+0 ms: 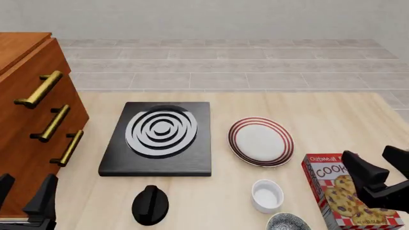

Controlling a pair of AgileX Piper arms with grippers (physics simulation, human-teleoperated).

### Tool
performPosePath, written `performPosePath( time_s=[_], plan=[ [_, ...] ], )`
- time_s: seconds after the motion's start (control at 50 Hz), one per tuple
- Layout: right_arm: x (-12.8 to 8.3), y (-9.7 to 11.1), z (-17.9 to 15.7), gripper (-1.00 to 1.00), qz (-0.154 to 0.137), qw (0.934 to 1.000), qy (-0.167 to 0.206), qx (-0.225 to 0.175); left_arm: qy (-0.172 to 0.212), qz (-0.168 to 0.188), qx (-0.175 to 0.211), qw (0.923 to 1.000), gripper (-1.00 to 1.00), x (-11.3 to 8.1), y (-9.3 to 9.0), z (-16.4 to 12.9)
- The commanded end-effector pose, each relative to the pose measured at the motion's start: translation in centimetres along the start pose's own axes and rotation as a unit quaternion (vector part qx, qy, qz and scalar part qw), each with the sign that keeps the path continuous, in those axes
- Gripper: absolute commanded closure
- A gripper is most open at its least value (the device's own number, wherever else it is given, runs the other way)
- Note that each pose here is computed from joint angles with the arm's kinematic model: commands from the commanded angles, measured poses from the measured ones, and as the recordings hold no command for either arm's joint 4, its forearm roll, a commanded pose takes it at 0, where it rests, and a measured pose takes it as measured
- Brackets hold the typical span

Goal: Pick the akita bowl next to the ramekin and place it on the plate.

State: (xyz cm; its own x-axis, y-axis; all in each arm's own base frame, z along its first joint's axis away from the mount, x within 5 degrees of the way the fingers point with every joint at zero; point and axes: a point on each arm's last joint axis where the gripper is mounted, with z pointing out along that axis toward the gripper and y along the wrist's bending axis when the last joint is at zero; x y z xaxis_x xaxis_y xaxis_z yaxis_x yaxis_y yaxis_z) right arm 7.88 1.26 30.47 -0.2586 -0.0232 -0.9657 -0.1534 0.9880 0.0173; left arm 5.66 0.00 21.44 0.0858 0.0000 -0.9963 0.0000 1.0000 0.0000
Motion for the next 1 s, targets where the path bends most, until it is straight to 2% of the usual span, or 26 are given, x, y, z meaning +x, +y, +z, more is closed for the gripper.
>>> performPosePath(
  time_s=[0.02,0.12,0.28,0.4,0.58,0.6,0.82,0.92,1.0],
  plan=[
    [0.6,0.4,0.1,-1.0,-0.003,0.9986,0.048,-0.022,0.0,0.0,0.0,1.0,-1.0,0.0,0.0,0.0],
    [1.1,0.6,0.3,-1.0,0.003,0.9972,0.067,-0.033,0.0,0.0,0.0,1.0,-1.0,0.0,0.0,0.0],
    [1.6,0.6,0.2,-1.0,-0.002,0.9958,0.083,-0.038,0.0,0.0,0.0,1.0,-1.0,0.0,0.0,0.0],
    [1.7,0.6,0.2,-1.0,0.011,0.9941,0.102,-0.037,0.0,0.0,0.0,1.0,-1.0,0.0,0.0,0.0],
    [2.2,0.7,0.1,-1.0,0.016,0.9921,0.118,-0.041,0.0,0.0,0.0,1.0,-1.0,0.0,0.0,0.0],
    [2.7,0.8,0.3,-1.0,0.027,0.9904,0.129,-0.044,0.0,0.0,0.0,1.0,-1.0,0.0,0.0,0.0],
    [3.8,0.8,0.2,-1.0,0.033,0.9872,0.149,-0.046,0.0,0.0,0.0,1.0,-1.0,0.0,0.0,0.0],
    [4.2,1.0,0.3,-1.0,0.046,0.9841,0.164,-0.05,0.0,0.0,0.0,1.0,-1.0,0.0,0.0,0.0],
    [4.3,0.9,0.1,-1.0,0.042,0.9833,0.17,-0.049,0.0,0.0,0.0,1.0,-1.0,0.0,0.0,0.0]
  ],
)
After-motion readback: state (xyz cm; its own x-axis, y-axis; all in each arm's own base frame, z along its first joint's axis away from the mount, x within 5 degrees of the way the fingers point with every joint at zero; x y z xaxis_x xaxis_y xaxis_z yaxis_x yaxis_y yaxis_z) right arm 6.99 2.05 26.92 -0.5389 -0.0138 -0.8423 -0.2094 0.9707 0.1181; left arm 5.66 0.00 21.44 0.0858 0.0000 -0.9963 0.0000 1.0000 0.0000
